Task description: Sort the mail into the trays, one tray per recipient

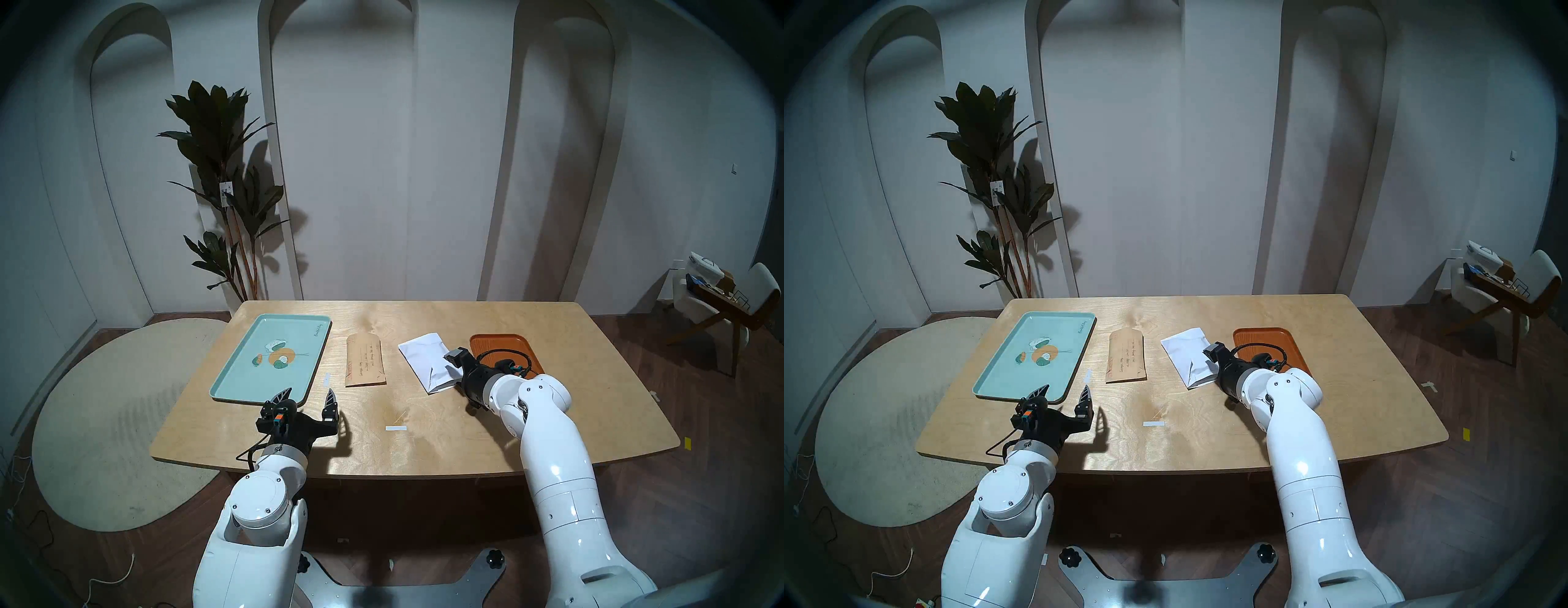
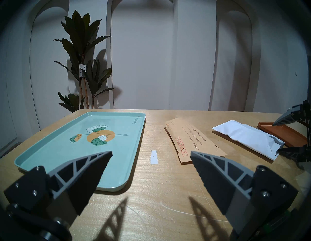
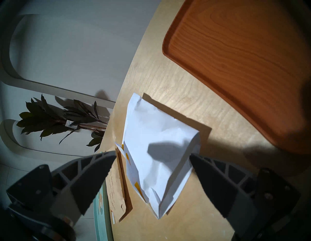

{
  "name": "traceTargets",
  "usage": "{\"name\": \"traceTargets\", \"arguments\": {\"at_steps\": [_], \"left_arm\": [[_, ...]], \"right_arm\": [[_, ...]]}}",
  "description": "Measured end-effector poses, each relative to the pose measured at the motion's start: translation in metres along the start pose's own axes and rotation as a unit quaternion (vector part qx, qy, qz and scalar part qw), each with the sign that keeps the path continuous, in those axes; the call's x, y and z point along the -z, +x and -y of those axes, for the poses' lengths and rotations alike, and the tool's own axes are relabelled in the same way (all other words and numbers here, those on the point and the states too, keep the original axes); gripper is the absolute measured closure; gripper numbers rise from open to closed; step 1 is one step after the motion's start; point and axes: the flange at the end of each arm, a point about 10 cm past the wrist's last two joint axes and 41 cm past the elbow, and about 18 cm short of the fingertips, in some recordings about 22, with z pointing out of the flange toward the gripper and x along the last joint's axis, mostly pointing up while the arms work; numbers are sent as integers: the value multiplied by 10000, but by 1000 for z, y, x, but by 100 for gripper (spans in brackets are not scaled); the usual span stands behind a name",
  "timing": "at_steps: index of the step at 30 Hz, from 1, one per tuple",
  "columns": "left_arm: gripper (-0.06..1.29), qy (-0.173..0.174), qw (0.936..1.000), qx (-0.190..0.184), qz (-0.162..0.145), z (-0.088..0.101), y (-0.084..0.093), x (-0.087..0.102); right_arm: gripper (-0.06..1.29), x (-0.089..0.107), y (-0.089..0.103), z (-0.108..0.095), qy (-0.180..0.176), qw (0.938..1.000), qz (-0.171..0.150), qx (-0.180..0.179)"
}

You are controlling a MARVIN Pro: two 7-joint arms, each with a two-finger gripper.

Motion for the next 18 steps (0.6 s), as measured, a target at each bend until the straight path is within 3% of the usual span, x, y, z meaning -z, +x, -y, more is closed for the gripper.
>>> {"name": "traceTargets", "arguments": {"at_steps": [4,5,6,8,9,12,18], "left_arm": [[-2,0,10000,0,0,0,0,0],[-2,0,10000,0,0,0,0,0],[-2,0,10000,0,0,0,0,0],[-2,0,10000,0,0,0,0,0],[-2,0,10000,0,0,0,0,0],[-2,0,10000,0,0,0,0,0],[-2,0,10000,0,8,0,-1,0]], "right_arm": [[1,-5,-2,-3,-67,10000,31,15],[23,-5,-2,-2,-65,10000,33,40],[61,-6,-2,-1,-62,10000,33,56],[107,-6,-2,1,-53,9999,30,83],[123,-6,-1,2,-47,9999,28,101],[126,-7,0,10,-9,9998,8,195],[126,-2,21,52,330,9981,-277,442]]}}
